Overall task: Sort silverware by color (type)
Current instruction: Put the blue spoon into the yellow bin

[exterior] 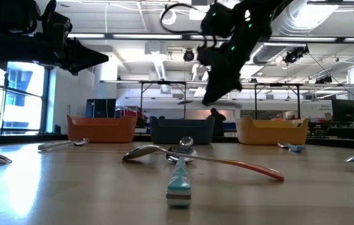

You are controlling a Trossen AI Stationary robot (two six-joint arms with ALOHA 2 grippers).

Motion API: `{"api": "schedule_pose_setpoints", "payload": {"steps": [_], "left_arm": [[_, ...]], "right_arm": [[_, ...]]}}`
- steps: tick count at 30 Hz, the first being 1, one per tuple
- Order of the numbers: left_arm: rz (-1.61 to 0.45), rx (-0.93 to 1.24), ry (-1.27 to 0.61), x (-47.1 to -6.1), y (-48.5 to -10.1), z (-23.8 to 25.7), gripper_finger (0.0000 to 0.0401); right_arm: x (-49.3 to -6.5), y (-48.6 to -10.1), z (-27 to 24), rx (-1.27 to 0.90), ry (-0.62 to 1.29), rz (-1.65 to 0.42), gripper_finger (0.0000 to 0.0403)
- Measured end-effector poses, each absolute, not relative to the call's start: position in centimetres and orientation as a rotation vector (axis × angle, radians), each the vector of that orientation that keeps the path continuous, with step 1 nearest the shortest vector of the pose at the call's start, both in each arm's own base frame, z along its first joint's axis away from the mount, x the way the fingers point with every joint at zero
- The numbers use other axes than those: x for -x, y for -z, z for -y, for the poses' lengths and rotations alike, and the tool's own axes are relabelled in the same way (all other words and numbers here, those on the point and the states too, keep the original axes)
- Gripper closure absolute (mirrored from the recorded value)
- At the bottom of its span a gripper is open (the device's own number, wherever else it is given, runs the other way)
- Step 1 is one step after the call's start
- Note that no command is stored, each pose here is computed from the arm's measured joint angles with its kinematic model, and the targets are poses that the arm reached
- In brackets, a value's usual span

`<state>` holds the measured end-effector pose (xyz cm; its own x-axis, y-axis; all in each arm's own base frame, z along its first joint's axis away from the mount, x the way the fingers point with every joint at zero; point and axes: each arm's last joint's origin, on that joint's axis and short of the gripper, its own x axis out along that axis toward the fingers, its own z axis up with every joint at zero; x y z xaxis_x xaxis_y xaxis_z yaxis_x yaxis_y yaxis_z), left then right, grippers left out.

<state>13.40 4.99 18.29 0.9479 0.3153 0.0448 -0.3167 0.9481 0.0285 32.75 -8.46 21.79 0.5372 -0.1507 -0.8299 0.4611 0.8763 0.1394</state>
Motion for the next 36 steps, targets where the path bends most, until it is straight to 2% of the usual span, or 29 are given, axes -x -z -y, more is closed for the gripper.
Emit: {"api": "schedule_pose_setpoints", "payload": {"steps": [6,12,23,36], "left_arm": [[0.043,-0.018,-0.314,-13.4,-18.3,-5.0,0.0401],[0.045,-0.018,-0.313,-13.4,-18.3,-5.0,0.0401],[0.052,-0.021,-0.313,-13.4,-18.4,-5.0,0.0401],[0.052,-0.022,-0.313,-13.4,-18.4,-5.0,0.0401]], "right_arm": [[-26.5,-25.7,11.6,-0.309,0.633,-1.042,0.0383],[-21.5,-26.3,16.5,-0.212,0.702,-1.156,0.0383],[-16.7,-21.5,23.4,-0.232,0.673,-1.297,0.0382],[-17.3,-15.8,26.5,-0.254,0.573,-1.368,0.0382]]}}
